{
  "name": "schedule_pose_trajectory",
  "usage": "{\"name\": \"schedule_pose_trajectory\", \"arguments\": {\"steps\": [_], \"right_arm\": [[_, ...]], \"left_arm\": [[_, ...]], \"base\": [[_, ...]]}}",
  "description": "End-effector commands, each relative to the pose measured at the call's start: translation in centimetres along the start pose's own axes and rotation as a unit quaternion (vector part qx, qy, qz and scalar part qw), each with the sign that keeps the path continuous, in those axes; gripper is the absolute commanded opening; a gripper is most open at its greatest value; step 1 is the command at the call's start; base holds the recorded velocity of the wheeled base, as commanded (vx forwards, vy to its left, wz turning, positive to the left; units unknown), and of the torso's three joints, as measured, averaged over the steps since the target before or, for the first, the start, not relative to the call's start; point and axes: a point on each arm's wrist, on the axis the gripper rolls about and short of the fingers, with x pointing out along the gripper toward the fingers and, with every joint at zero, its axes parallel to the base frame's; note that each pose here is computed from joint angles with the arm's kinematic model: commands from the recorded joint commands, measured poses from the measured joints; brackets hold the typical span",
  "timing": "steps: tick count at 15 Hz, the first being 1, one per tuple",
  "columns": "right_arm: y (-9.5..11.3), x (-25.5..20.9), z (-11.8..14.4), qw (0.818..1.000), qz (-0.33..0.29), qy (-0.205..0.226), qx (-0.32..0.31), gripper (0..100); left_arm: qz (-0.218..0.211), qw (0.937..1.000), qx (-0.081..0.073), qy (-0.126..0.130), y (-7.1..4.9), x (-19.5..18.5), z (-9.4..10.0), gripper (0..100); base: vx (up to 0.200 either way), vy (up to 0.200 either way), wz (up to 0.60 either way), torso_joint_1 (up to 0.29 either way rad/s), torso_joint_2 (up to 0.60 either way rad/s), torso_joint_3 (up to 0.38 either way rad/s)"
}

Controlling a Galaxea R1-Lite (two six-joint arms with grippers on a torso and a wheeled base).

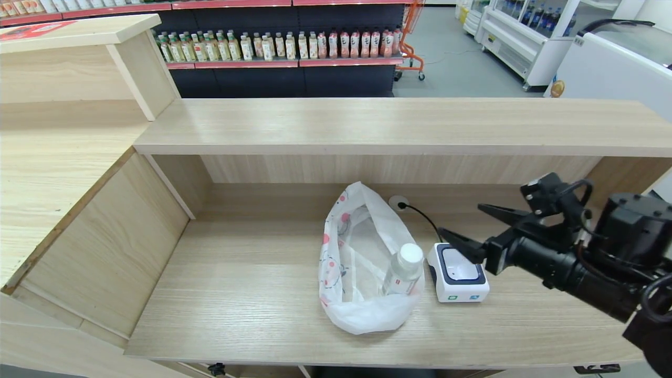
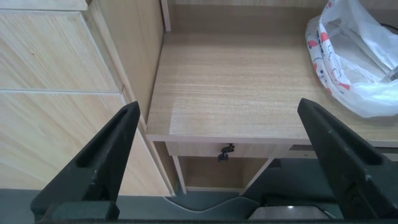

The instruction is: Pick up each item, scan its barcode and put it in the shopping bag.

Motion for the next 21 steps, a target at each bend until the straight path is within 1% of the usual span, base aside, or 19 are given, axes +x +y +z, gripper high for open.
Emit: {"name": "schedule_pose_trajectory", "arguments": {"steps": [1,3,8,12,16,20,21], "right_arm": [[-2.5,-3.0,1.6,0.998,-0.063,-0.022,-0.001,100],[-3.5,-4.2,-0.1,0.995,-0.095,0.009,0.018,100],[-3.8,-5.8,-1.2,0.992,-0.116,0.031,0.027,100],[-3.9,-6.2,-1.7,0.991,-0.124,0.042,0.029,100],[-3.0,-7.3,-3.3,0.989,-0.118,0.081,0.028,100],[-2.8,-7.5,-4.0,0.988,-0.115,0.097,0.033,100],[-2.8,-7.5,-4.0,0.988,-0.116,0.098,0.033,100]], "left_arm": [[0.0,1.0,-0.001,0.0,0.0,0.0,0.0,100],[0.0,1.0,0.0,0.0,0.0,0.0,0.0,100],[0.0,1.0,-0.001,0.0,0.0,0.0,0.0,100],[0.0,1.0,0.001,0.0,0.0,0.0,0.0,100],[0.0,1.0,0.002,0.0,0.0,0.0,0.0,100],[0.001,1.0,0.001,0.0,0.0,0.0,0.0,100],[0.001,1.0,0.0,0.0,0.0,0.0,0.0,100]], "base": [[0.0,0.0,0.0,0.0,0.0,0.0],[0.0,0.0,0.0,0.0,0.0,0.0],[0.0,0.0,0.0,0.0,0.0,0.0],[0.0,-0.2,0.0,-0.004,0.0,0.004],[0.0,-0.2,0.0,0.007,0.0,0.002],[0.0,-0.2,0.0,0.002,0.0,0.004],[-0.2,-0.2,0.0,0.002,0.0,0.007]]}}
